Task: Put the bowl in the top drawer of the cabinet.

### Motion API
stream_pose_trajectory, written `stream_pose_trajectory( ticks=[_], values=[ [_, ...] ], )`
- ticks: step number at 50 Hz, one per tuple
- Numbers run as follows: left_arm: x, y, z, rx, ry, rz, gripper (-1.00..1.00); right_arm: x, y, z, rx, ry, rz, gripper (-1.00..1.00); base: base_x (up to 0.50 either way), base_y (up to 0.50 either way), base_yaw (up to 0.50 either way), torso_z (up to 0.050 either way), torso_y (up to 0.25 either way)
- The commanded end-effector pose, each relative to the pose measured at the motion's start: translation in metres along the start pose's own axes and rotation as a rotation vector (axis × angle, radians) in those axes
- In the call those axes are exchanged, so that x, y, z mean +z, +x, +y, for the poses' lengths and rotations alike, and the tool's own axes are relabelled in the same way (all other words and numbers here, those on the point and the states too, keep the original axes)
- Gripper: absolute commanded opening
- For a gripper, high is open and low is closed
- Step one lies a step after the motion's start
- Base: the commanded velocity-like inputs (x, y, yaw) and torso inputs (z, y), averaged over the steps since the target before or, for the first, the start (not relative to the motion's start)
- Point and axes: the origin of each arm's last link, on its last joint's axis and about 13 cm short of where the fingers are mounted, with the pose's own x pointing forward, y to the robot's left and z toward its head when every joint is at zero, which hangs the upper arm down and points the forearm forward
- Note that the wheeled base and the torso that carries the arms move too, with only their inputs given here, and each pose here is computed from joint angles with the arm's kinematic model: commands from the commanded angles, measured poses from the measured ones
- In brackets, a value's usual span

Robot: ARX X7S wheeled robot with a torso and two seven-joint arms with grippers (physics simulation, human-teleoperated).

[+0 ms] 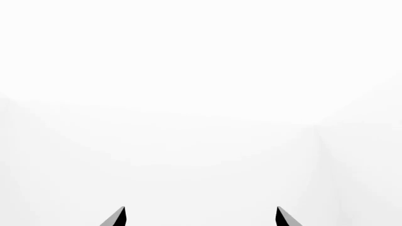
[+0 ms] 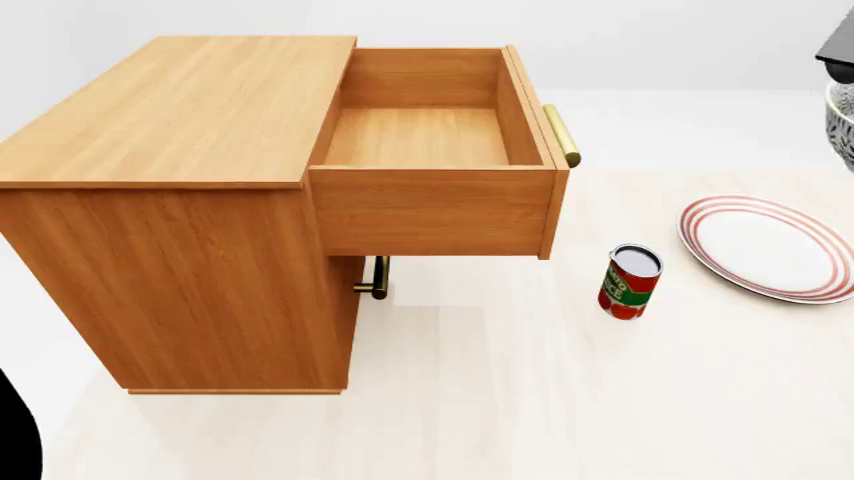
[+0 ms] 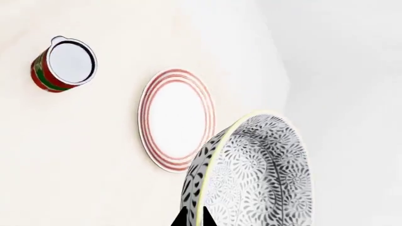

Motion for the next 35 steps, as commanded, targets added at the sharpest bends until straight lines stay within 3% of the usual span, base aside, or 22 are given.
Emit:
stream_pose_trajectory(
  ticks=[1,9,19,27,35],
  values=[
    [-0.002,0.001,0.001,-0.005,-0.002,-0.012,1.0,0.061,0.002,-0.028,-0.042,-0.177,-0.148,-1.0,0.0,0.0,0.0,0.0,0.0],
    [0.002,0.003,0.0,-0.02,-0.006,-0.025,1.0,0.082,0.004,-0.056,0.001,-0.24,-0.318,-1.0,0.0,0.0,0.0,0.0,0.0],
    [0.007,0.003,-0.002,-0.032,-0.008,-0.029,1.0,0.102,-0.014,-0.086,0.029,-0.36,-0.469,-1.0,0.0,0.0,0.0,0.0,0.001],
    [0.015,0.001,-0.004,-0.041,-0.014,-0.033,1.0,0.125,-0.019,-0.079,0.039,-0.428,-0.542,-1.0,0.0,0.0,0.0,0.0,0.0],
    [0.048,-0.002,-0.009,-0.033,-0.013,-0.05,1.0,0.155,-0.023,-0.066,0.045,-0.475,-0.666,-1.0,0.0,0.0,0.0,0.0,0.001]
  ],
)
